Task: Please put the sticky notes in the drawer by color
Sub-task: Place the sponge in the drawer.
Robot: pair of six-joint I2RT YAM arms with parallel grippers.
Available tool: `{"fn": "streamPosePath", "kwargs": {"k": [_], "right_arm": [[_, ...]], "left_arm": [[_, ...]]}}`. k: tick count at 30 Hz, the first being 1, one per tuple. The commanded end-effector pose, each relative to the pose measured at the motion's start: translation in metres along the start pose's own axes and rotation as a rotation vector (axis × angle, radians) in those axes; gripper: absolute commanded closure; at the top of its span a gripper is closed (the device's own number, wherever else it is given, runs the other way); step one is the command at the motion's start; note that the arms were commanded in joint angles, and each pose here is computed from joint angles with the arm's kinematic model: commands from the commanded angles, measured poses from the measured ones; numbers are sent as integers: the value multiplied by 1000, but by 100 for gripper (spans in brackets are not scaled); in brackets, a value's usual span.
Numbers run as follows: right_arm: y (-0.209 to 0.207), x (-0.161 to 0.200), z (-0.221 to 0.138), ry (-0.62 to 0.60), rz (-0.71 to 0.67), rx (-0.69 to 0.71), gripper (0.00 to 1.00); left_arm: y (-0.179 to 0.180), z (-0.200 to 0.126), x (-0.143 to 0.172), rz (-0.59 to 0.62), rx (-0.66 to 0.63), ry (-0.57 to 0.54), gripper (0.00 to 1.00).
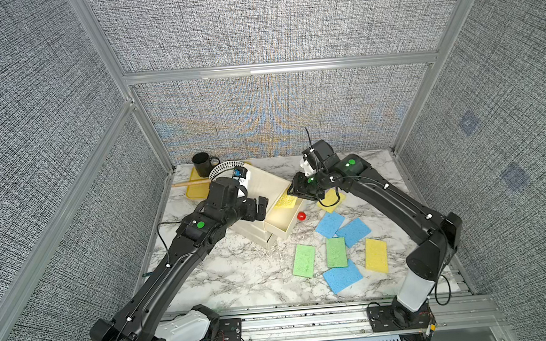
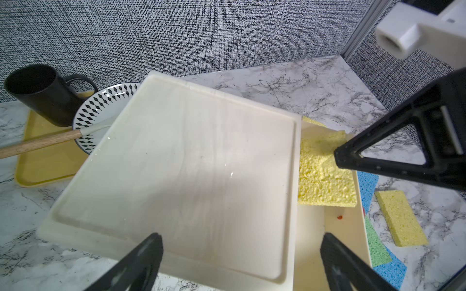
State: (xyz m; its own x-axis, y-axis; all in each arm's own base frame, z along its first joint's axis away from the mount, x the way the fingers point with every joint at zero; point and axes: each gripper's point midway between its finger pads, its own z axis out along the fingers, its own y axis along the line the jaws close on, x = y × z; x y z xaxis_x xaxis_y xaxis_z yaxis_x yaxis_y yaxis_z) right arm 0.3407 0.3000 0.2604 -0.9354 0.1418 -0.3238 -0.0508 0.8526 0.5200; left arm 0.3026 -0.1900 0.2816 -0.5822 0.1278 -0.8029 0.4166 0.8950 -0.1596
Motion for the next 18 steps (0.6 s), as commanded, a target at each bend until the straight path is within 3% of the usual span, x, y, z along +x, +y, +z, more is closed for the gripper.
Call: {"fn": "streamPosePath", "kwargs": {"k": [1, 6, 11, 15, 18], "right_arm": [[-22, 8, -11, 27, -43, 117, 54], [-21, 7, -25, -3, -63, 114, 62], [-17, 9, -19, 3, -79, 81, 82], [-9, 9, -10, 17, -103, 77, 85], [-13, -8, -25, -91, -98, 111, 88]], "left_arm": [[-2, 0, -6, 5, 9, -26, 0], [-2, 1, -5, 4, 9, -18, 0], [-2, 2, -4, 5, 13, -13, 0], [-2, 3, -3, 8, 9, -12, 0], [0, 4, -1, 8, 2, -5, 0]]}}
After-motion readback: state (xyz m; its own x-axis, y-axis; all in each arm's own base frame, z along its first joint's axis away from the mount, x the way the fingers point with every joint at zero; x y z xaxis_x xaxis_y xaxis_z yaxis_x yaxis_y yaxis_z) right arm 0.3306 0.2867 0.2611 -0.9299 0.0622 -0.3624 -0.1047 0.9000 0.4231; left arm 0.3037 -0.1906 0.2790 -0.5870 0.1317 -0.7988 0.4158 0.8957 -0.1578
